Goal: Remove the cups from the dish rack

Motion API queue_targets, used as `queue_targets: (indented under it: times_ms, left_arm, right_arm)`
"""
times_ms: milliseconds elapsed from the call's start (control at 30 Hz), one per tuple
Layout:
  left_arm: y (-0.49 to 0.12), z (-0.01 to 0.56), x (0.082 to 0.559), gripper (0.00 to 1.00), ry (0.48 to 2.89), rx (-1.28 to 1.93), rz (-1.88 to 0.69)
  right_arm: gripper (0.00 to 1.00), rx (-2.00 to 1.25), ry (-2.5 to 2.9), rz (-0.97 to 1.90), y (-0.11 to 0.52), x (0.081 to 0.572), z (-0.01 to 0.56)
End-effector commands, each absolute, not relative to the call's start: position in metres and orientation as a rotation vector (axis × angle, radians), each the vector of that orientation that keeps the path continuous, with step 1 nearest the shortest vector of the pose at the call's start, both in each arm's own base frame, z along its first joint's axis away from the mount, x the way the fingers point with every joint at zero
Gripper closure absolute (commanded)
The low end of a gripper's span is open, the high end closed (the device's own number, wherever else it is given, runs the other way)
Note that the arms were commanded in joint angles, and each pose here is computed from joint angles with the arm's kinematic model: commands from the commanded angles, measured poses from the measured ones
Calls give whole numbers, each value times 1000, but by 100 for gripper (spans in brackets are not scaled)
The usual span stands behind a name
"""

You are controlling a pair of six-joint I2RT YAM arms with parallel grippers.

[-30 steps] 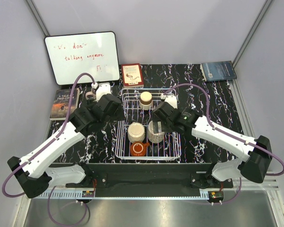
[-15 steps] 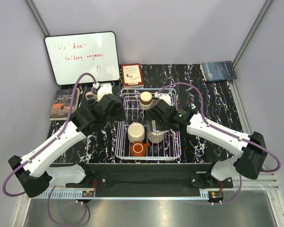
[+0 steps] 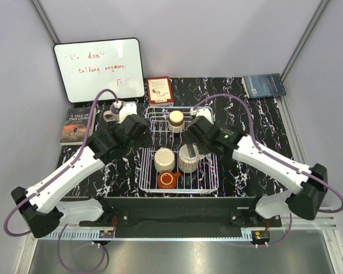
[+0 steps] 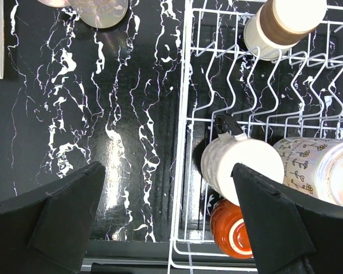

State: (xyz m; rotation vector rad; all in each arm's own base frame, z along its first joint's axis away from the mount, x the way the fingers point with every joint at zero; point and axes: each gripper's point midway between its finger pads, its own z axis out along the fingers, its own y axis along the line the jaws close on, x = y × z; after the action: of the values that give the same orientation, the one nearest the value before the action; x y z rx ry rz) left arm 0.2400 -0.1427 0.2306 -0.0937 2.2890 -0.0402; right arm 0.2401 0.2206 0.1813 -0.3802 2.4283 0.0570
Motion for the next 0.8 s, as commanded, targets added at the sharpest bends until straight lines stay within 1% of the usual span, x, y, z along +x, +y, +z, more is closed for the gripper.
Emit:
queue_targets:
  times_ms: [0, 100, 200, 433, 567, 767]
  left_arm:
    - [-156, 231, 242, 1, 2279, -79, -101]
    - [-161, 226, 240, 1, 2290, -65, -108]
    - [-167, 225, 241, 1, 2295, -51, -111]
    - [-170, 223, 238, 1, 2302, -43, -117]
    - [-170, 220, 236, 1, 2307, -45, -123]
    - [-170, 215, 234, 1, 2318, -46, -120]
  right_arm:
    - [0, -430, 2358, -60, 172, 247, 215]
    - [0, -434, 2401, -19, 167, 243, 203]
    - [0, -433, 2415, 73, 180, 240, 197]
    - [0, -330, 2370, 413, 224, 235, 226]
    - [0, -380, 2366, 450, 246, 229, 225]
    - [0, -484, 2387, 412, 266, 229, 211]
